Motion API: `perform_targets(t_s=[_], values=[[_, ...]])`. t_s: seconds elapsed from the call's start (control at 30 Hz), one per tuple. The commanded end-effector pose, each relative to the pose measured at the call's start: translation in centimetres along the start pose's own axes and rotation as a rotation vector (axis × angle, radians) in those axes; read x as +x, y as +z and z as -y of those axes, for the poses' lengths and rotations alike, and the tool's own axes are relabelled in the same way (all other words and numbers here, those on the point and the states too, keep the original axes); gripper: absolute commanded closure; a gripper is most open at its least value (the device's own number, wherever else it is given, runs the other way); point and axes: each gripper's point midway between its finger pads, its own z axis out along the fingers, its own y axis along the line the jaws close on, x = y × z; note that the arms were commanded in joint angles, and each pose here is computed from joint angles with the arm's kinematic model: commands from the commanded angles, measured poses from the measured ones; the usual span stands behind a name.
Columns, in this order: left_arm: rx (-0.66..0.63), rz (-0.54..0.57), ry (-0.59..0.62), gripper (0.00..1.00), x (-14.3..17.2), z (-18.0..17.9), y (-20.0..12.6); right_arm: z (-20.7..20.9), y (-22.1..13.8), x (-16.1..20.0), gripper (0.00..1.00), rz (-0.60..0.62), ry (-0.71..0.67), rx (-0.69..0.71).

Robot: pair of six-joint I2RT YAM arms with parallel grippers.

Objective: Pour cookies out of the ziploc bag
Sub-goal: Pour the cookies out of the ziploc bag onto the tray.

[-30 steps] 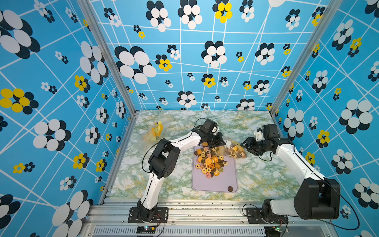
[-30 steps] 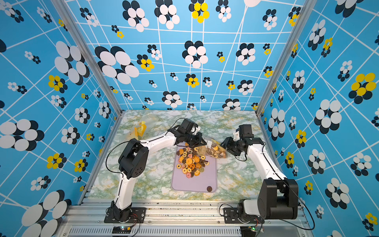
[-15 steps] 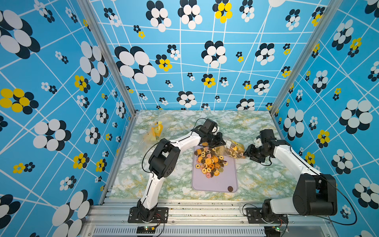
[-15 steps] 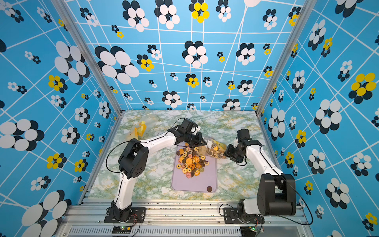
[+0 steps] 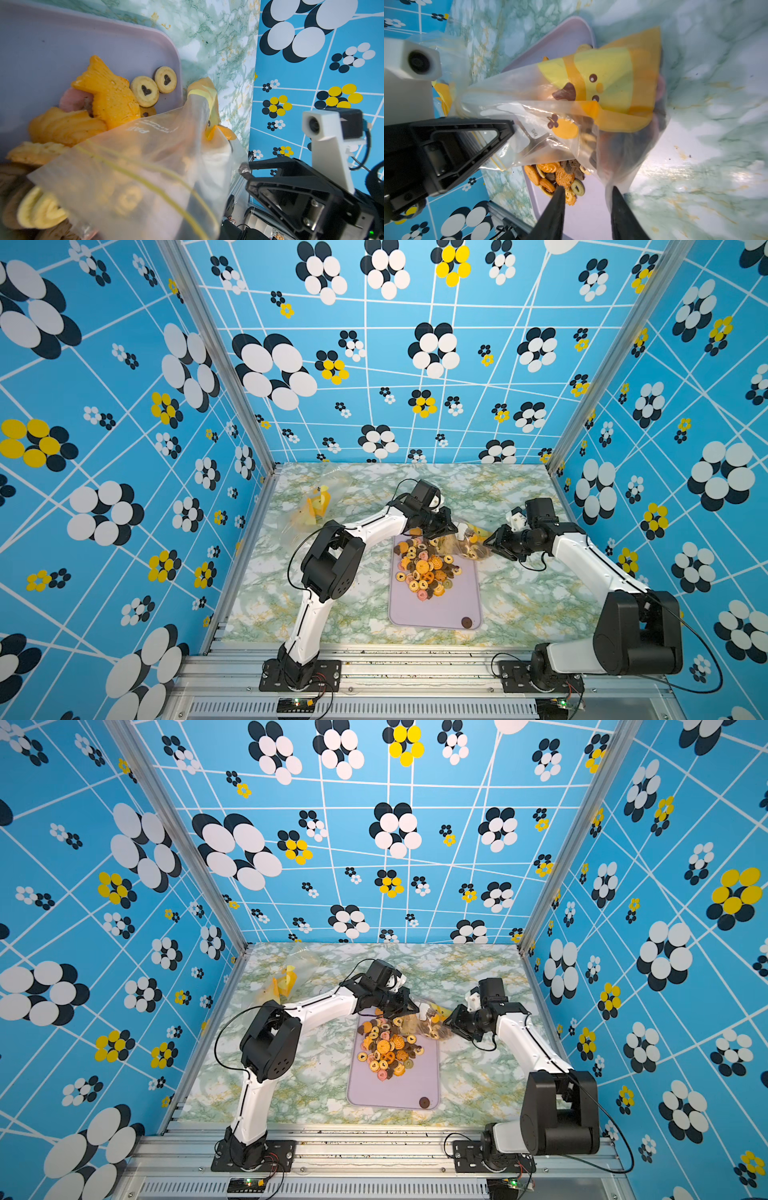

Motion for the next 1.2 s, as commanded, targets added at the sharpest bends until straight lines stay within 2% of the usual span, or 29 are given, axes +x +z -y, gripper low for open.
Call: perform_targets(t_s=[0.0, 0.13, 0.37, 0.63, 0.9, 1.07, 1.17], values=[[0.007, -0.002, -0.005, 1.0, -0.3, -0.4, 0.5, 3.8, -1.3, 0.8, 0.62, 0.006, -0.022, 0.189], [0.008, -0.005, -0.008, 1.0, -0.3, -0.4, 0.5, 5.8, -1.6, 1.8, 0.63, -0.018, -0.033, 0.281], [0.008, -0.003, -0.007, 1.0, -0.3, -0.3, 0.5, 4.4, -0.6, 1.6, 0.68, -0.024, -0.042, 0.19], [0.011, -0.005, -0.005, 1.0, -0.2, 0.1, 0.5, 4.3, 1.0, 1.1, 0.69, -0.045, -0.03, 0.157], [0.01, -0.018, -0.001, 1.0, 0.2, 0.3, 0.8, 3.9, 1.3, -0.1, 0.8, -0.03, -0.042, 0.145], [0.008, -0.018, -0.002, 1.0, 0.4, 0.2, 0.7, 3.7, 1.4, 0.1, 0.76, -0.043, -0.04, 0.137], [0.009, -0.017, -0.003, 1.0, 0.3, 0.2, 0.7, 4.0, 1.5, 0.3, 0.77, -0.045, -0.038, 0.144]])
